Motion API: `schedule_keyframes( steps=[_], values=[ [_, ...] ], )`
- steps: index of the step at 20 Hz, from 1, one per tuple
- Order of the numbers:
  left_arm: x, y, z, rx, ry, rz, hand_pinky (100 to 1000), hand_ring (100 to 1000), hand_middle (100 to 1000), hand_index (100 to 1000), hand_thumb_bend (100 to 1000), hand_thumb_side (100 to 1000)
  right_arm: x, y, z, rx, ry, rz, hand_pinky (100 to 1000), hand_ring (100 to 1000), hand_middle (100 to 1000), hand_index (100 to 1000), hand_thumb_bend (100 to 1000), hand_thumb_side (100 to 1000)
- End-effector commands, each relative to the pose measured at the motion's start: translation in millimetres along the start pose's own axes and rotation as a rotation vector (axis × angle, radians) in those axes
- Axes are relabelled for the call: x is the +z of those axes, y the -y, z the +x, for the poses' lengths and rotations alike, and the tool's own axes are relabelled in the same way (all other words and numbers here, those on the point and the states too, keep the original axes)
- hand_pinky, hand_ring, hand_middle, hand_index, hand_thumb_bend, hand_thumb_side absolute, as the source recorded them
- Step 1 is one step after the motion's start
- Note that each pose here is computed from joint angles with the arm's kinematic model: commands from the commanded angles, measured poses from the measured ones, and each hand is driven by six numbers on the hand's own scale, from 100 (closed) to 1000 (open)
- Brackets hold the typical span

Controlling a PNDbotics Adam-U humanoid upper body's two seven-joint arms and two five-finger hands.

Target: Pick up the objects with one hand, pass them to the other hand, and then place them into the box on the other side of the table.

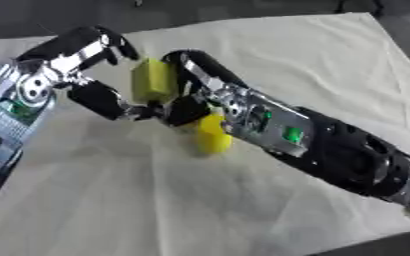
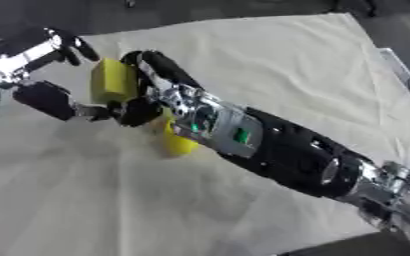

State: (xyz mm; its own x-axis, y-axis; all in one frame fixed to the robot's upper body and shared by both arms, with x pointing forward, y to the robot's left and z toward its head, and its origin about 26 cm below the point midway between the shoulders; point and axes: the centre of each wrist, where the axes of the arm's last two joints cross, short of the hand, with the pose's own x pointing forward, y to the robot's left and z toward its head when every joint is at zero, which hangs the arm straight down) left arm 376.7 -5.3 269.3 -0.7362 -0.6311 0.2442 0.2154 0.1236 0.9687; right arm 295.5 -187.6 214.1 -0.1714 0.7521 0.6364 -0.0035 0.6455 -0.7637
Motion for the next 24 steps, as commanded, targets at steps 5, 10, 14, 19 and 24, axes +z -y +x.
schedule_keyframes(
  steps=[5,10,14,19,24],
  values=[
    [9.6,-15.8,8.0,-0.025,0.025,0.013,847,751,762,764,595,178,1.3,4.5,3.6,0.031,-0.005,-0.010,354,501,393,543,213,100],
    [11.8,-16.5,10.3,-0.006,0.031,0.026,848,748,758,755,565,204,1.4,4.0,3.3,0.050,-0.028,-0.012,357,501,394,544,151,100],
    [10.8,-14.4,11.1,0.004,0.028,0.025,846,746,756,754,537,205,1.8,2.6,2.7,0.044,-0.027,-0.003,358,501,393,541,149,100],
    [7.4,-11.1,11.4,0.014,0.024,0.024,848,745,757,753,523,236,2.1,1.4,2.8,0.036,-0.014,0.005,357,500,393,539,144,100],
    [3.8,-6.9,10.0,0.033,0.021,0.014,850,746,759,758,531,252,2.3,0.5,2.5,0.035,-0.003,0.009,353,498,391,536,140,100]
  ],
)
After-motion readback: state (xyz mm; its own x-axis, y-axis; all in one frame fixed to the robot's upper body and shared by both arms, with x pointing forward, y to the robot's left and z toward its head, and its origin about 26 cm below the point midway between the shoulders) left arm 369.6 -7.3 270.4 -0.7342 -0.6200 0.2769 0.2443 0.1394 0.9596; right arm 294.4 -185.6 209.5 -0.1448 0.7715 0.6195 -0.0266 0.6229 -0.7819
